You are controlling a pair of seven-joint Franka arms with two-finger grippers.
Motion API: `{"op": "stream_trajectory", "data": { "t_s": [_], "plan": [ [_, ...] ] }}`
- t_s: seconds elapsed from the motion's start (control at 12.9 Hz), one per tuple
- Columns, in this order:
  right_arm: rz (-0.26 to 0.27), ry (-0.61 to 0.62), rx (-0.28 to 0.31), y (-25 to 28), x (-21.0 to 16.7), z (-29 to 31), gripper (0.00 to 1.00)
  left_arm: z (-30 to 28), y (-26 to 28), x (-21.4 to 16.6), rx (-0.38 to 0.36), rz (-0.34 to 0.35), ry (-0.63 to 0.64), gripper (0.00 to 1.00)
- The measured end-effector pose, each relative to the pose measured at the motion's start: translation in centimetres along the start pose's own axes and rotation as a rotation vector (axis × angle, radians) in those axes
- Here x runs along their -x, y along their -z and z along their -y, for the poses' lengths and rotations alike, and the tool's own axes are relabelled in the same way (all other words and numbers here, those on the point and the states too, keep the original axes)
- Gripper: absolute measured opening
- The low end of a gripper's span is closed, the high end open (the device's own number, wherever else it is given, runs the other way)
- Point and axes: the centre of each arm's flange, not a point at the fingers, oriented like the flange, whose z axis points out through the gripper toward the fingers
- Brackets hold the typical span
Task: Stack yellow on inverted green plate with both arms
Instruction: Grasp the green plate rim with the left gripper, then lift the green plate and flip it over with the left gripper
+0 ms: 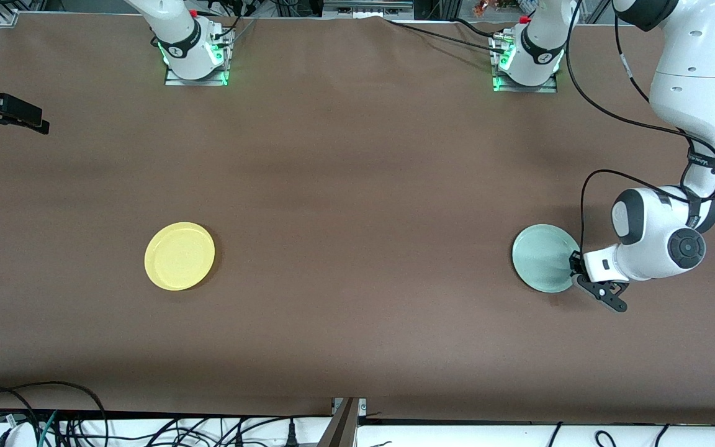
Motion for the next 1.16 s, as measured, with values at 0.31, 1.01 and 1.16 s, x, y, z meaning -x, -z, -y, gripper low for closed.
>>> {"op": "stream_trajectory", "data": {
  "t_s": [0.31,1.01,1.16],
  "plan": [
    [0.000,0.001,0.000,0.0,0.0,0.0,1.00,-1.8,4.7,-1.5,0.022,0.012,-0.136,0.04],
    [0.000,0.001,0.000,0.0,0.0,0.0,1.00,-10.6,19.7,-7.9,-0.058,0.154,-0.261,0.03],
    [0.004,0.000,0.000,-0.2,-0.2,0.0,1.00,-14.8,21.2,-10.1,-0.116,0.219,-0.236,0.03]
  ]
}}
